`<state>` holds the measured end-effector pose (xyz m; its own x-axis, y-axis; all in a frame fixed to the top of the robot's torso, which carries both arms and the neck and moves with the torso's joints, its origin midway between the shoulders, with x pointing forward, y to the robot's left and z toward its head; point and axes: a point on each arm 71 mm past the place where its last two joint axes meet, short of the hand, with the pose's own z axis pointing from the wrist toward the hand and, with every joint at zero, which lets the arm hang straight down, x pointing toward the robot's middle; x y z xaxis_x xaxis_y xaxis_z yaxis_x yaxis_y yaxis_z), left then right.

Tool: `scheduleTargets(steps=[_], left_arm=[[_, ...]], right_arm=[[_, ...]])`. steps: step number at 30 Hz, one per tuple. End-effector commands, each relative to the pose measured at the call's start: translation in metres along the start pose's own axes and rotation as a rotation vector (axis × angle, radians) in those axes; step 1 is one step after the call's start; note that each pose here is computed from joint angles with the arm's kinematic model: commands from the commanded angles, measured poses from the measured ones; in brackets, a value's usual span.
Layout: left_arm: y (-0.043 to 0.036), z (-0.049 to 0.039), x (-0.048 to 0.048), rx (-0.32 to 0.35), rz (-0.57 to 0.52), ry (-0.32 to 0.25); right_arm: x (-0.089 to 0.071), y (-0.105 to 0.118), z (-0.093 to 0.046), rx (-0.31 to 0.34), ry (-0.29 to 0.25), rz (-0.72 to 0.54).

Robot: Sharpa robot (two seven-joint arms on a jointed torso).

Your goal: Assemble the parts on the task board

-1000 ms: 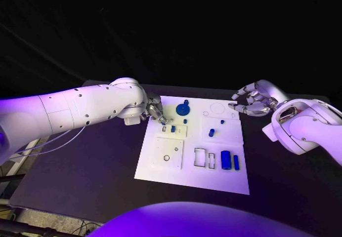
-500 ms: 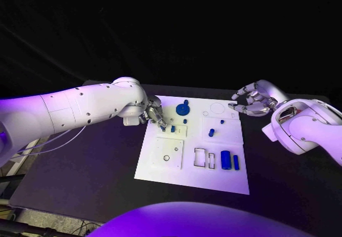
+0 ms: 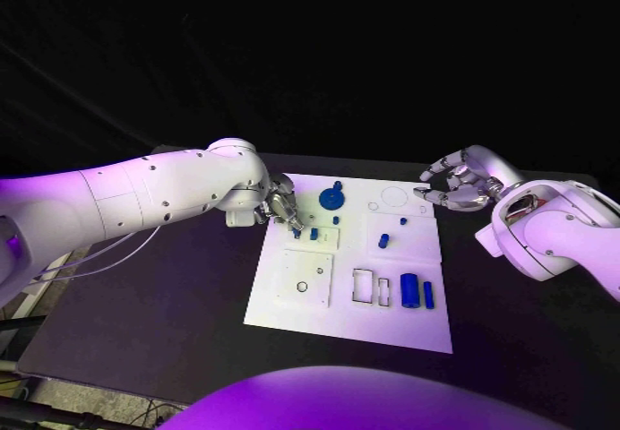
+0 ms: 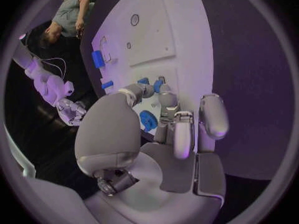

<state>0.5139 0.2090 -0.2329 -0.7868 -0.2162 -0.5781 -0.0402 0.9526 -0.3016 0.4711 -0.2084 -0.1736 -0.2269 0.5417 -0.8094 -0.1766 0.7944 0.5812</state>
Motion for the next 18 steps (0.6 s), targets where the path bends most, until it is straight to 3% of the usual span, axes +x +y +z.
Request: scheduleTargets(steps=[1,18], left_arm=[[-0.002,0.0009,0.0013,0.001,0.005,0.018],[-0.0015,0.0015,0.0047,-0.005,0.046,0.078]], right_arm=[[0.0007,0.0005,0.0,-0.004,0.001,-0.004],[-0.0001,-0.0031,0.0016,0.005,-0.003,-0.004]])
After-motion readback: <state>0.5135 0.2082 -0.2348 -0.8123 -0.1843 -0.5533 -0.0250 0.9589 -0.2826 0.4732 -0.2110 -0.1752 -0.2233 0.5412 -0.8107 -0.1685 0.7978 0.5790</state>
